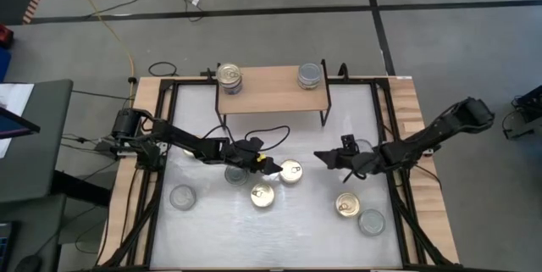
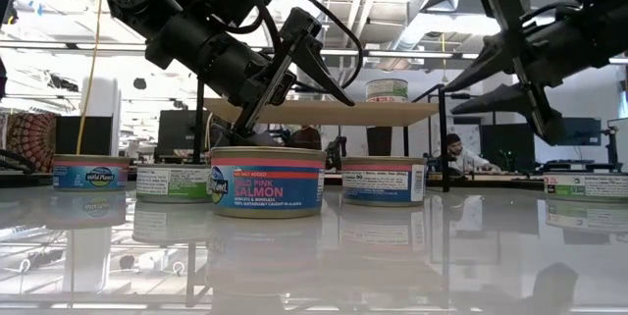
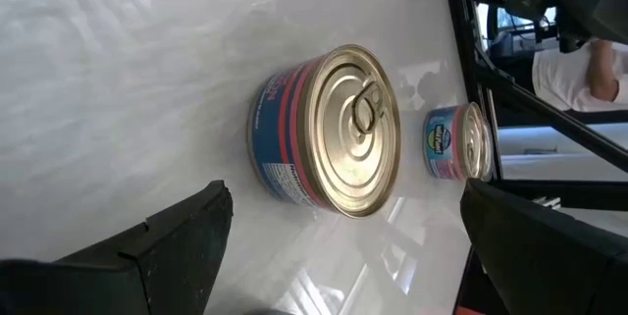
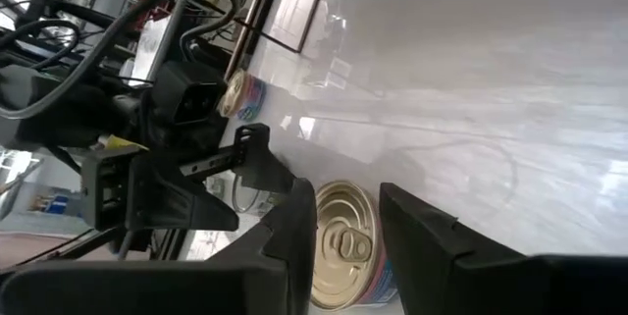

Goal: Stack canned seafood by type on shelf
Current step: Put the blue pink tuna can on the shelf aligned with the stacked blue pink tuna cans

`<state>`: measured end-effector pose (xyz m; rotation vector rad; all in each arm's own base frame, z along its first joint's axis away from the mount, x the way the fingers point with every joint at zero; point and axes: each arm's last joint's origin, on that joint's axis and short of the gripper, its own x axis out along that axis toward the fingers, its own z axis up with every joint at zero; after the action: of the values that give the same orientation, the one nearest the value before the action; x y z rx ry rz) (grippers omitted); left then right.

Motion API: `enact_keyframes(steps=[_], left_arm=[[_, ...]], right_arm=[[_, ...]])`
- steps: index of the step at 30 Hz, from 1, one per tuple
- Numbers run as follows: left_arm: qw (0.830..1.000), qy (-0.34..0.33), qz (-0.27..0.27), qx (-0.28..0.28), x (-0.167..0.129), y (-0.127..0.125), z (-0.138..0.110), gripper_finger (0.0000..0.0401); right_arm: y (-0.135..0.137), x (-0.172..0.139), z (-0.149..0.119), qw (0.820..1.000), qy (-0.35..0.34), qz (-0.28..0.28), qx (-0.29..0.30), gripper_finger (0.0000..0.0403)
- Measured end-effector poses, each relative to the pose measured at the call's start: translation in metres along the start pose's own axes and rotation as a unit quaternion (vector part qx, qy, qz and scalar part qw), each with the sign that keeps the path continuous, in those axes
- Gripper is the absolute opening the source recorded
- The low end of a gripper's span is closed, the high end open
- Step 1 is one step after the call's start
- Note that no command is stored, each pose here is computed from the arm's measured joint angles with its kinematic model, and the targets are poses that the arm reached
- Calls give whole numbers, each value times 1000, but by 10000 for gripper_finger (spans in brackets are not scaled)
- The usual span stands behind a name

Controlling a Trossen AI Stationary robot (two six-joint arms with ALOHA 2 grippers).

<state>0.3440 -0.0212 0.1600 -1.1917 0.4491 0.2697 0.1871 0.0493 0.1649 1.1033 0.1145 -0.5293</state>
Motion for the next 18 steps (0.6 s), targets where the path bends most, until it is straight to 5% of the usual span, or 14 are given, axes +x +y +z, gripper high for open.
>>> enact_keyframes(steps=[11,18], left_arm=[[1000,1,-1,-4,0,0,-1,382],[1000,1,-1,-6,0,0,-1,382]], right_arm=[[-2,0,-1,1000,2,-7,3,239],[0,-2,-3,1000,9,-2,1,248]])
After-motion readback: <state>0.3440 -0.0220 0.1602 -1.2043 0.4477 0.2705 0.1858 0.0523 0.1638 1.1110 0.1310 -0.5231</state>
